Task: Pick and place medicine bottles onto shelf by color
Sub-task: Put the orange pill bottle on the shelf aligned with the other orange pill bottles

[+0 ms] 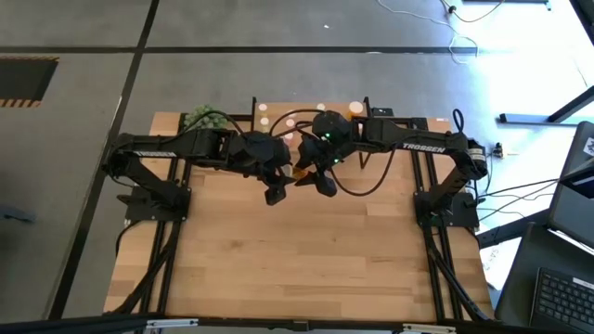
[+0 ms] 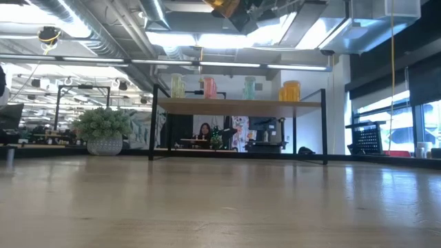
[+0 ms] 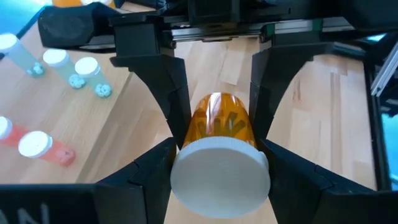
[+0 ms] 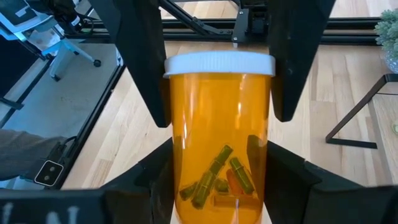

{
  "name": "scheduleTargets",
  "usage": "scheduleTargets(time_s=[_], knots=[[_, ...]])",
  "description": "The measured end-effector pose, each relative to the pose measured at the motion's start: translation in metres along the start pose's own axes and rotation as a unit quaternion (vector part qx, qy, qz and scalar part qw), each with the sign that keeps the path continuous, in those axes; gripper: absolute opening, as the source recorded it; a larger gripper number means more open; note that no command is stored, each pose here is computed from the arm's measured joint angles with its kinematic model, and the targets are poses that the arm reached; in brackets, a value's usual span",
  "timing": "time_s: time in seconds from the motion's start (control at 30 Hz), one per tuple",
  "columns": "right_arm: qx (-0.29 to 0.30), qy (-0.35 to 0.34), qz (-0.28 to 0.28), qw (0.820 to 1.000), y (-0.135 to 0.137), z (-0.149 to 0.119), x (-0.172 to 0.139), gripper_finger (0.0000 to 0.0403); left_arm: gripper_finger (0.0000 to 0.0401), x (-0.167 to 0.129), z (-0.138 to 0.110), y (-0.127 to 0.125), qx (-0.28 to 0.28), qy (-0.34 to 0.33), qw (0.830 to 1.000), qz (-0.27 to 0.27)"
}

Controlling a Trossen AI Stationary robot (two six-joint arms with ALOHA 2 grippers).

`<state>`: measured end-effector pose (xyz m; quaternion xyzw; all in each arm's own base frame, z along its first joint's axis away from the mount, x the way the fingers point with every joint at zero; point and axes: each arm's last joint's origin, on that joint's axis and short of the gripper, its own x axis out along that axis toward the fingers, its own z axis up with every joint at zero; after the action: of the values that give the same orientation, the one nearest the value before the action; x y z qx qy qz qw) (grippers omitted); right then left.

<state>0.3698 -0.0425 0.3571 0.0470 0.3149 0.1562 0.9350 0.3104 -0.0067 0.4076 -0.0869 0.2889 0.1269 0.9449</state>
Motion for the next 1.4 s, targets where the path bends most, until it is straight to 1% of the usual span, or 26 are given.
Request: scheduleTargets(time_s=[0.13,0.43,0.57,1.4], knots=[[0.0,0.0,0.0,1.0,-0.0001,0.0,-0.0004,0.0189,0.0209,-0.0003,-0.0001,-0.0013,0.034,-0.001,0.999,-0.002],[0.001,0.0,0.001,1.0,0.0001,-0.0001,-0.0007,0.019,0.0209,-0.0004,-0.0001,-0.0024,0.039,-0.003,0.999,-0.003],[0.002,0.0,0.001,1.0,0.0001,-0.0001,-0.0007,0.019,0.0209,-0.0004,-0.0001,-0.0024,0.058,-0.003,0.998,-0.003],[0.009,0.0,0.001,1.0,0.0002,0.0,-0.0008,0.019,0.0209,-0.0003,0.0001,-0.0026,0.062,-0.005,0.998,-0.004]])
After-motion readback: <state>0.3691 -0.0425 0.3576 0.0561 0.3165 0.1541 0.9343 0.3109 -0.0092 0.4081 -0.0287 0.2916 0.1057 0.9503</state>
